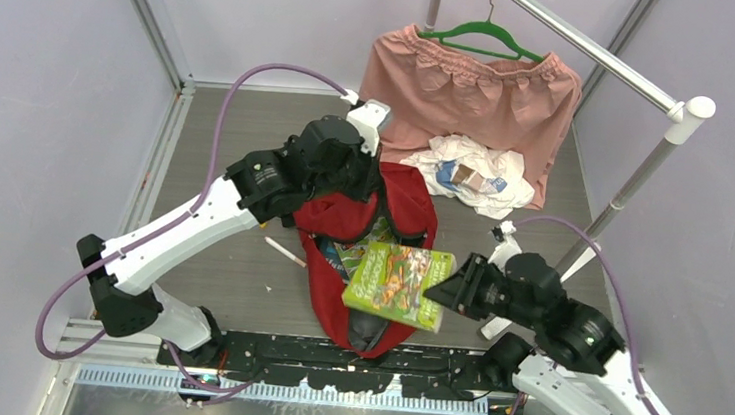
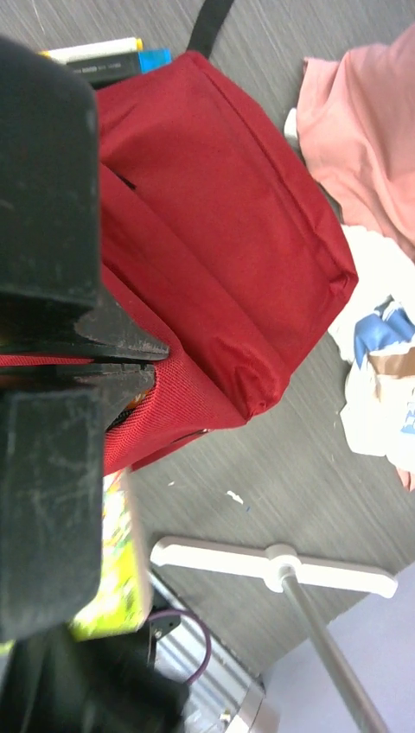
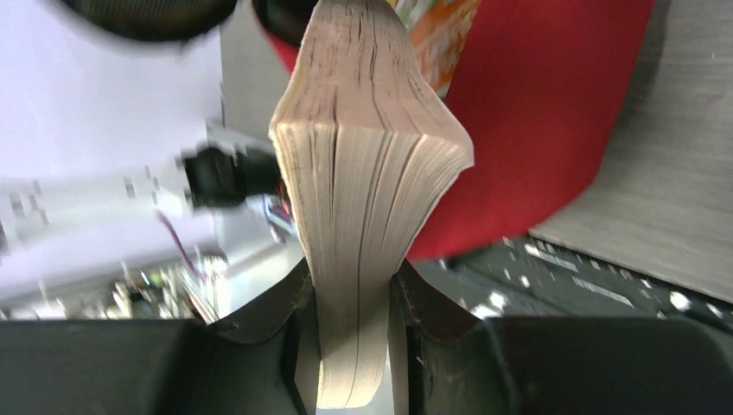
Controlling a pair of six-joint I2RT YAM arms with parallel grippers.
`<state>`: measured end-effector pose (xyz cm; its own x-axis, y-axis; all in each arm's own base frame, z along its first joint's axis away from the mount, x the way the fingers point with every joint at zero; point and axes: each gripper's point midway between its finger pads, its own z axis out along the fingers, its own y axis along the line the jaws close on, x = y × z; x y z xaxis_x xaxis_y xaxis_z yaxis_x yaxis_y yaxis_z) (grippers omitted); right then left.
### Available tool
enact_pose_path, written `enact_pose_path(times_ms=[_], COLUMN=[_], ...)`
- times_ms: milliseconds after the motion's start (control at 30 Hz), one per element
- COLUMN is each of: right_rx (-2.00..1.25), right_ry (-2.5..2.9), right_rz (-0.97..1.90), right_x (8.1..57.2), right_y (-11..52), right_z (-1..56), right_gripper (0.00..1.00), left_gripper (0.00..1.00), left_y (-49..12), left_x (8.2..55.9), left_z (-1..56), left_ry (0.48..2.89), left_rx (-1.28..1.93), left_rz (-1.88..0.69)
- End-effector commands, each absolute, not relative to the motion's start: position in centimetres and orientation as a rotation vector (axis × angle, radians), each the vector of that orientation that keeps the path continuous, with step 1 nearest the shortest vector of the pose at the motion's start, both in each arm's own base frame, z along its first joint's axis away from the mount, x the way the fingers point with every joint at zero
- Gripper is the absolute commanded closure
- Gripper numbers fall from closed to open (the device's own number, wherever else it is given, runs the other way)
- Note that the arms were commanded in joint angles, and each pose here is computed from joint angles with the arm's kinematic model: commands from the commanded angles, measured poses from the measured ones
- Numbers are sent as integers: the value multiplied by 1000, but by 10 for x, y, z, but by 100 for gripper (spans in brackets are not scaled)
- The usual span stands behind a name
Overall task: Pack the student bag
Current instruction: Place the book in the student bag.
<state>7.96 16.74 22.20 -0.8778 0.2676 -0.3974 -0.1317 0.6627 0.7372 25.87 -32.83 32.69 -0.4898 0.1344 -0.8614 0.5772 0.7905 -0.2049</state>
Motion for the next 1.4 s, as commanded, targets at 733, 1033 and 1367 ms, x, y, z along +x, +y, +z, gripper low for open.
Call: enact_pose_path(times_ms=[733,1033,1367], right_rx=[741,536,167], right_ry=[1935,2152,2111], right_rz=[1160,939,809], right_x=[220,155,123], right_y=[289,218,139], right_z=[190,161,217], right_gripper=[14,11,17], left_gripper=[100,20,31], left_y=[-325,-297,-197], left_x=[207,213,238], left_z=[361,353,325], left_ry=[1922,1979,2054], left_rx=[564,502,40], left_rz=[-832,-719,-482])
